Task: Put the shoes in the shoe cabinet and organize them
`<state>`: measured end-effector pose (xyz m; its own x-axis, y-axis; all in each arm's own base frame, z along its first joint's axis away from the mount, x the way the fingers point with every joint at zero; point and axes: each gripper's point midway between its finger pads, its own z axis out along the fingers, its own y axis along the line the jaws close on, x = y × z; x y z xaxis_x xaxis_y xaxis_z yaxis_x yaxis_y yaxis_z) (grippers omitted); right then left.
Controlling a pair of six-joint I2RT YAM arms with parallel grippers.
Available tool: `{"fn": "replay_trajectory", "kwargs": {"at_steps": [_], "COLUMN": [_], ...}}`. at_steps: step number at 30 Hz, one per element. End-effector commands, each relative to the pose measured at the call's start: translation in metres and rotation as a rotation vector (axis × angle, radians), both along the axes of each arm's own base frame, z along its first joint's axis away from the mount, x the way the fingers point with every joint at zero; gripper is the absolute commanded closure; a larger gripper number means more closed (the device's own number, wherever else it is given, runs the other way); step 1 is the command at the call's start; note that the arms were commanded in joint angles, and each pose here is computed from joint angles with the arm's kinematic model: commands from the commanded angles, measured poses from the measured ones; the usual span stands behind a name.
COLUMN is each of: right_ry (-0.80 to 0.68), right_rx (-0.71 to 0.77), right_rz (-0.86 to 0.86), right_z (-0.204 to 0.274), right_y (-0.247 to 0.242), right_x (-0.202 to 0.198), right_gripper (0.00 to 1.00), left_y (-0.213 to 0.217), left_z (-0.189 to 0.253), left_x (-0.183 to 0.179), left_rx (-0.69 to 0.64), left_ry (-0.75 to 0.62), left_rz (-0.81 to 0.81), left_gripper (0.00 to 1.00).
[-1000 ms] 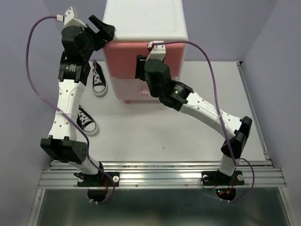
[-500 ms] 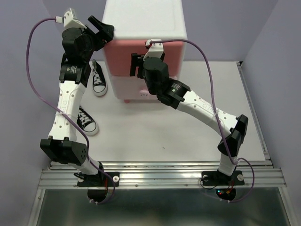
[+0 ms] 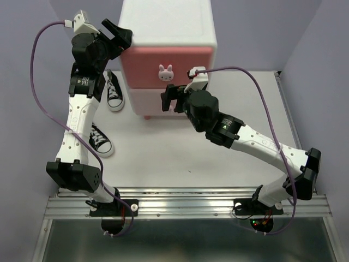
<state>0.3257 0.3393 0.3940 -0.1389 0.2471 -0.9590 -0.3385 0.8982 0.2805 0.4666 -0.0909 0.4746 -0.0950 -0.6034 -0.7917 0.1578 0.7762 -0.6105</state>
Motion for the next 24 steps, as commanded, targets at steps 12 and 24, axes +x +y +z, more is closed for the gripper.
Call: {"fn": "replay_trajectory", "kwargs": {"at_steps": [12,24], "right_ry": [0.188,0.239], "right_rx": [-0.042,-0.026], "right_rz": [-0.188,-0.35], "right_z": [-0.117,-0.163], "right_y": [0.031,0.037], "right_x": [0.033,0.069], "right_gripper": [0.0,0.0], "left_y": [-0.006,-0.006], "left_z": [-0.123,-0.133], "left_x": [-0.023,-0.031], "left_rx": [0.104,0.089], "left_ry": [0.361,0.369], "left_rz": [-0.052,-0.05], "left_gripper": [0.01,0.01]}}
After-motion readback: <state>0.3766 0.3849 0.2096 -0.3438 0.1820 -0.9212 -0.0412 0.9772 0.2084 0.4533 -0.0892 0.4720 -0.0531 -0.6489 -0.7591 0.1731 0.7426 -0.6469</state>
